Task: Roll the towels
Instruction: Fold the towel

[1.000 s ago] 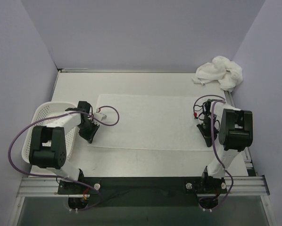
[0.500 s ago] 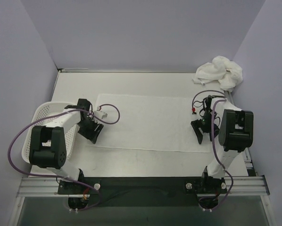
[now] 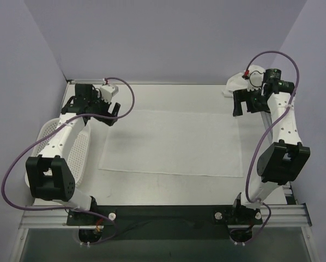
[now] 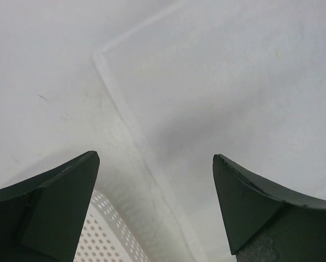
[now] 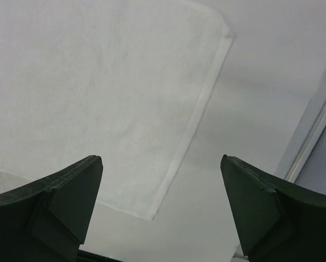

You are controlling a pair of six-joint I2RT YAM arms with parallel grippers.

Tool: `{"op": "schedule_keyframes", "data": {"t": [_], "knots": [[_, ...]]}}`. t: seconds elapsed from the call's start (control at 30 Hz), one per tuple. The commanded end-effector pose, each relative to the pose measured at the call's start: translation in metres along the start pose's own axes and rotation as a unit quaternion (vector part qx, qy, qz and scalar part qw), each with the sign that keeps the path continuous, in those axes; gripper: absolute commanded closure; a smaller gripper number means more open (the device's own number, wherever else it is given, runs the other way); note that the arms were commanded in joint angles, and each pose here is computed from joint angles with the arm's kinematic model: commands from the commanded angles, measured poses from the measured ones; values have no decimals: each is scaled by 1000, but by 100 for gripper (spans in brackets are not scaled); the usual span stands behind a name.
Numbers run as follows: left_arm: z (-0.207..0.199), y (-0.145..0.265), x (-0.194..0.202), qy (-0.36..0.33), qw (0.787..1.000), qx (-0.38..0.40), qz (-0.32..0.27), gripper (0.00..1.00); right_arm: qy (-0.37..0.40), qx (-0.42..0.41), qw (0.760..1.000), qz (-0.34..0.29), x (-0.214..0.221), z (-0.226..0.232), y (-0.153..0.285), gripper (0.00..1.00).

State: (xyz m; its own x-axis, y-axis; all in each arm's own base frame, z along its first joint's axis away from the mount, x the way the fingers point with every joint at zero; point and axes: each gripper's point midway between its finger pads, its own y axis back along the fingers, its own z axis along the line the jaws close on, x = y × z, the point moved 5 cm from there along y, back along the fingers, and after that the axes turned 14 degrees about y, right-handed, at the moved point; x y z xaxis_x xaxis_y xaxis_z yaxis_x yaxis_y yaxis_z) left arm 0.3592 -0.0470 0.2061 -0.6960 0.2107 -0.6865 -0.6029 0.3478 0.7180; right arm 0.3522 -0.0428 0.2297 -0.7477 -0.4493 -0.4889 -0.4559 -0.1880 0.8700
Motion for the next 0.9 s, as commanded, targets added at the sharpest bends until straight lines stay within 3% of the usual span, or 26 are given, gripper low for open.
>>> {"op": "schedule_keyframes", "data": {"t": [0.0, 0.1, 0.13, 0.17, 0.2, 0.23, 0.27, 0.3, 0.37, 0.4, 0.6, 0.7, 0.83, 0.87], "knots": [[9, 7, -75, -11, 985, -36, -168, 3, 11, 8, 999, -47, -32, -16, -2, 4], [23, -17, -90, -19, 976, -62, -207, 3, 21, 19, 998, -56, -60, -37, -21, 4], [27, -25, -94, -13, 976, -69, -206, 3, 20, 25, 999, -24, -58, -48, -48, 2], [30, -36, -87, 2, 982, -75, -176, 3, 32, 43, 998, -29, -70, -58, -51, 0], [39, -52, -106, 12, 985, -77, -157, 3, 49, 53, 997, -13, -73, -63, -60, 0], [44, -63, -106, 21, 989, -70, -125, 5, 47, 38, 998, 23, -63, -66, -84, 0], [46, -75, -91, 45, 995, -62, -61, 10, 47, 33, 998, 32, -62, -68, -90, 0], [55, -94, -108, 67, 995, -46, -59, 14, 46, 33, 998, 39, -62, -69, -93, 0], [72, -118, -94, 107, 994, -22, -17, 16, 55, 31, 996, 66, -51, -69, -105, 0], [76, -118, -104, 119, 992, -17, -29, 16, 58, 22, 995, 79, -43, -65, -113, 0], [78, -146, -94, 127, 992, 10, 1, 19, 74, 14, 987, 139, -13, -66, -134, 1], [74, -155, -85, 132, 991, 24, 15, 26, 61, 20, 988, 143, -10, -74, -141, 13], [76, -161, -75, 134, 990, 17, 29, 28, 65, 38, 984, 163, -7, -81, -150, 36], [80, -162, -74, 133, 991, 6, 32, 28, 69, 38, 983, 165, -8, -81, -151, 37]]}}
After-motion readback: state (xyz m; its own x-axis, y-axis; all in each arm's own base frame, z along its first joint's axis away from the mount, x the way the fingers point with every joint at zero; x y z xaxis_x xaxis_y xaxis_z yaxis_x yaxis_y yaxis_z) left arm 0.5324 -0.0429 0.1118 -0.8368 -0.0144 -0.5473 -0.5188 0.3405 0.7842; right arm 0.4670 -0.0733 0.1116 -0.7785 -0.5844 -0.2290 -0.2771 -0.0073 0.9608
